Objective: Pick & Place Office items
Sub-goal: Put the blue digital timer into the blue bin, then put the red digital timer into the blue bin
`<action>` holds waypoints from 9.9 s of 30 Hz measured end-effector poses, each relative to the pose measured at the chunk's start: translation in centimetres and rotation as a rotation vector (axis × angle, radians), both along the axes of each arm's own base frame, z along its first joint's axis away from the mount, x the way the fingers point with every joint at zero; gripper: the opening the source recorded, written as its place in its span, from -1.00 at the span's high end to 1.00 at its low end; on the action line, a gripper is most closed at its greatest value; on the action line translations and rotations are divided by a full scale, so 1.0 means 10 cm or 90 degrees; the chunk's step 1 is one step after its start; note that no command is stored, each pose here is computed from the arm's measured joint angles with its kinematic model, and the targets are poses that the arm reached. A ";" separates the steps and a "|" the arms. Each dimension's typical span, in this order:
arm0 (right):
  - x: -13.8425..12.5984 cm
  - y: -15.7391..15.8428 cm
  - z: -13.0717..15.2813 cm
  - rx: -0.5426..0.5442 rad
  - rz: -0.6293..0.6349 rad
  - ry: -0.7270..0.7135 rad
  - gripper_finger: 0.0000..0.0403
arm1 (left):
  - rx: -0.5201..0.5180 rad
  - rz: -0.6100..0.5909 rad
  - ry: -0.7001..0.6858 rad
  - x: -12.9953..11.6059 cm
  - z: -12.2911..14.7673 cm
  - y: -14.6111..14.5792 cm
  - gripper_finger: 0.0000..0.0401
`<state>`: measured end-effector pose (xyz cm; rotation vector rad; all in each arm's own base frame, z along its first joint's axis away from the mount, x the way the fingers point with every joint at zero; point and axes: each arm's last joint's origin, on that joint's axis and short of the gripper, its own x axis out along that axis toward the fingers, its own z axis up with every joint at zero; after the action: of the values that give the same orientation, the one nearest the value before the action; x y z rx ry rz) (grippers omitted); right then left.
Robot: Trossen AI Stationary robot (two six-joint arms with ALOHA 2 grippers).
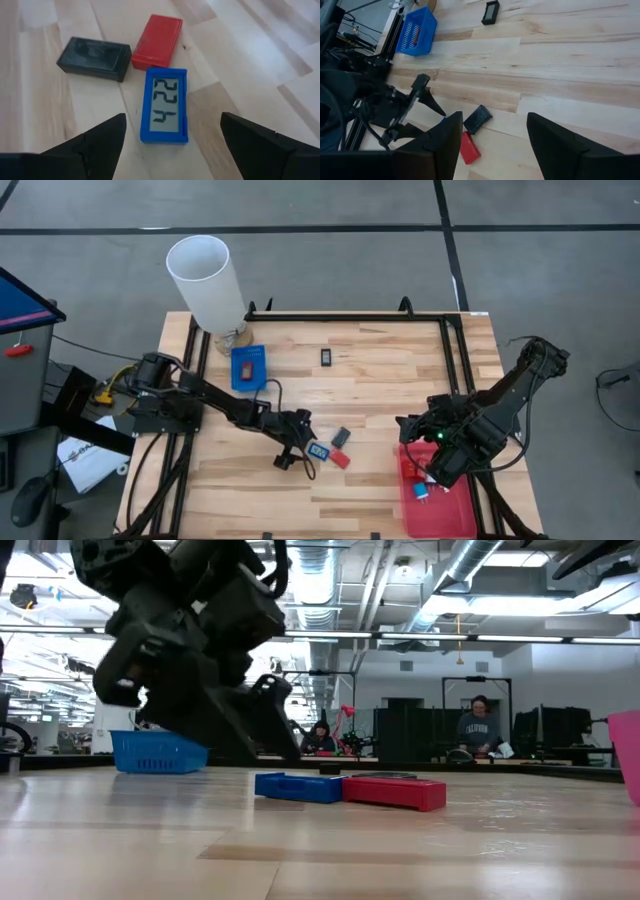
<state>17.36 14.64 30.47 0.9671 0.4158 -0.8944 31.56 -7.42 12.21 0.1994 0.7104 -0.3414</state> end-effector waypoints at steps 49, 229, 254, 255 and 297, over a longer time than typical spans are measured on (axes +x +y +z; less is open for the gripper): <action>0.02 0.00 0.01 -0.032 0.011 -0.022 -0.06 | -0.054 0.801 0.020 -0.78 0.77 0.64 0.24; 0.17 -0.05 0.03 0.010 -0.019 -0.058 -0.06 | 0.011 -0.044 -0.018 0.50 0.02 0.06 -0.17; 0.17 -0.05 0.03 0.004 -0.019 -0.054 -0.06 | -0.067 -0.070 -0.058 0.67 -0.17 -0.08 -0.33; 0.17 -0.05 0.03 0.005 -0.019 -0.052 -0.06 | -0.065 -0.069 -0.046 0.66 -0.20 -0.08 -0.33; 0.16 -0.07 0.03 -0.008 -0.016 -0.046 -0.06 | -0.043 0.568 -0.126 0.12 1.13 0.64 0.20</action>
<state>18.97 13.99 30.72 0.9920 0.3366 -0.8806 32.77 -1.06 23.50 -0.1555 0.5289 0.5006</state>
